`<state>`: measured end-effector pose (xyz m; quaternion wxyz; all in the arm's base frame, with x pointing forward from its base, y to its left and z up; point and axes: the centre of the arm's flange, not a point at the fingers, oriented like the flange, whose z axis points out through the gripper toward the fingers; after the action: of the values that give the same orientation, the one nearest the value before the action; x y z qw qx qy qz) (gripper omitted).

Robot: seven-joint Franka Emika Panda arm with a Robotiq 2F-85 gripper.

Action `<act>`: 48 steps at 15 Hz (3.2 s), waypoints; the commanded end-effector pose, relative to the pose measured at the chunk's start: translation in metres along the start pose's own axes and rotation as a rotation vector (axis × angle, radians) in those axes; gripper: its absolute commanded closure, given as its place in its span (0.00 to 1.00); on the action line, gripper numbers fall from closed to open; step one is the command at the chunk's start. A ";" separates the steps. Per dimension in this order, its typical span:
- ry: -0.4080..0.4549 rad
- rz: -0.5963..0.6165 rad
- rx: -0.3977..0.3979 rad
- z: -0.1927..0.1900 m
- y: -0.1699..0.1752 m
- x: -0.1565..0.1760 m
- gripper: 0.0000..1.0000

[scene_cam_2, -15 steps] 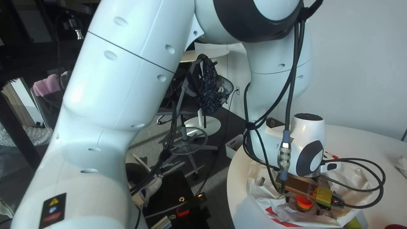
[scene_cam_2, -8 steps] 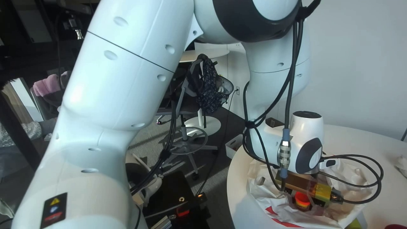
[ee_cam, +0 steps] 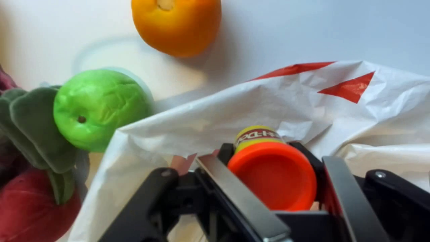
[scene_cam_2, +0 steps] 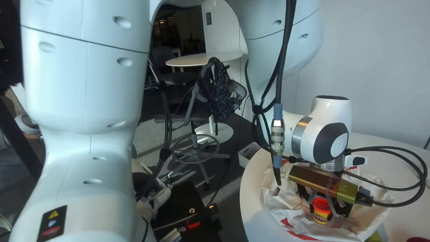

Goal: Remove the pink shirt, the turnip plush toy, the moose toy and the orange object from the plastic bag

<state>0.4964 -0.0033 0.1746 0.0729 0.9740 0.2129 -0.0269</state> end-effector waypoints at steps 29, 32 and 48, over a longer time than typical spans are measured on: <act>0.314 0.313 -0.010 0.059 0.233 -0.127 0.14; 0.330 0.344 0.007 0.045 0.239 -0.133 0.00; 0.198 0.171 0.306 -0.077 0.139 -0.136 0.00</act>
<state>0.4505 -0.1920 0.2524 -0.0886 0.9884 0.1042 0.0658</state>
